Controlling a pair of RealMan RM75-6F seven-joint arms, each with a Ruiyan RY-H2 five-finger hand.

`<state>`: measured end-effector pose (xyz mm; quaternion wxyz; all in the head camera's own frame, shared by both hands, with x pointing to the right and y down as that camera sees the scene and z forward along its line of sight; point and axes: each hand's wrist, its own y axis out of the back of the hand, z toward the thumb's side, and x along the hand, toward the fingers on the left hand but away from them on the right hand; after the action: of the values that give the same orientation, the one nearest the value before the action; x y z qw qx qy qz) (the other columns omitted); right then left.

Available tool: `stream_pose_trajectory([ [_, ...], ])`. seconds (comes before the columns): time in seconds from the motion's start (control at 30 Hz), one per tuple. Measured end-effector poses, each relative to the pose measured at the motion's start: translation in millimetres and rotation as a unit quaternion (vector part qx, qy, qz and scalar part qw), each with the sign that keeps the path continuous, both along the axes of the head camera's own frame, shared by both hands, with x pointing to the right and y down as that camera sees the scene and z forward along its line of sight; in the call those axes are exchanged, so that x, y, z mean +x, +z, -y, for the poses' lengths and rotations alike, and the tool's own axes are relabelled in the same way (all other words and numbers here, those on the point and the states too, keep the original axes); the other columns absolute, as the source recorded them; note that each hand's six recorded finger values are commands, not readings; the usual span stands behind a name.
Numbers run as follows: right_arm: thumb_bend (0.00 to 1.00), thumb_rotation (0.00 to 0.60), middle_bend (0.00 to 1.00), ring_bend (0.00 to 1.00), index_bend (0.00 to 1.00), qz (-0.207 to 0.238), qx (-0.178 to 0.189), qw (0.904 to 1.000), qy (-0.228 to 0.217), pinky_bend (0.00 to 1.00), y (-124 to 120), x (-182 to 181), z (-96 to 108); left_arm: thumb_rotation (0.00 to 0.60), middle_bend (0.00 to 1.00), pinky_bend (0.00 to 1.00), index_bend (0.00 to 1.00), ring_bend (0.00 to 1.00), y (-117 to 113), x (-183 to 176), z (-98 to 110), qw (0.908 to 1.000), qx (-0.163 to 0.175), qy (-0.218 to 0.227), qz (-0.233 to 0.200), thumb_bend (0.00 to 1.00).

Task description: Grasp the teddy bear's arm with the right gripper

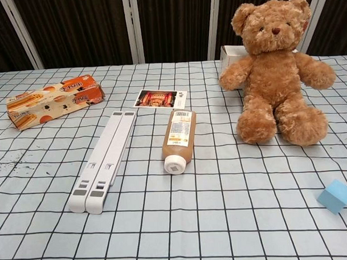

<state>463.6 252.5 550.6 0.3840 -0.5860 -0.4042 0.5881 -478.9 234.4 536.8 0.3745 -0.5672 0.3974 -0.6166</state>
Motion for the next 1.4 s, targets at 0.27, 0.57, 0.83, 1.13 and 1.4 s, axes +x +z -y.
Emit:
stream_pose_trajectory([
  [0.27, 0.28, 0.600, 0.00, 0.00, 0.00, -0.002, -0.005, 1.0000, 0.003, 0.00, 1.7, 1.8, 0.6, 0.600, 0.00, 0.03, 0.13, 0.00, 0.1, -0.6, 0.8, 1.0000, 0.001, -0.001, 0.001, 0.24],
  [0.57, 0.28, 0.600, 0.00, 0.00, 0.00, 0.006, -0.007, 0.9994, 0.034, 0.00, 1.6, 7.6, 0.1, 0.600, 0.00, 0.03, 0.13, 0.00, 1.9, -0.5, 0.5, 1.0000, -0.002, -0.002, 0.002, 0.24],
  [0.83, 0.28, 0.600, 0.00, 0.02, 0.00, 0.058, -0.010, 0.9966, 0.057, 0.00, 14.2, 5.9, 7.4, 0.600, 0.00, 0.03, 0.13, 0.00, -2.1, 1.6, -2.9, 1.0000, 0.002, 0.000, -0.003, 0.24],
  [1.13, 0.28, 0.600, 0.06, 0.06, 0.00, 0.152, -0.072, 0.9840, 0.060, 0.00, 54.0, -14.5, 54.6, 0.600, 0.00, 0.03, 0.13, 0.00, 2.5, -2.5, 1.5, 0.9999, 0.002, -0.011, 0.013, 0.24],
  [1.4, 0.28, 0.600, 0.09, 0.08, 0.00, 0.229, -0.115, 0.9610, 0.105, 0.00, 86.4, -44.2, 128.1, 0.600, 0.00, 0.03, 0.13, 0.00, 5.6, -7.3, 4.6, 0.9994, 0.000, -0.025, 0.025, 0.24],
])
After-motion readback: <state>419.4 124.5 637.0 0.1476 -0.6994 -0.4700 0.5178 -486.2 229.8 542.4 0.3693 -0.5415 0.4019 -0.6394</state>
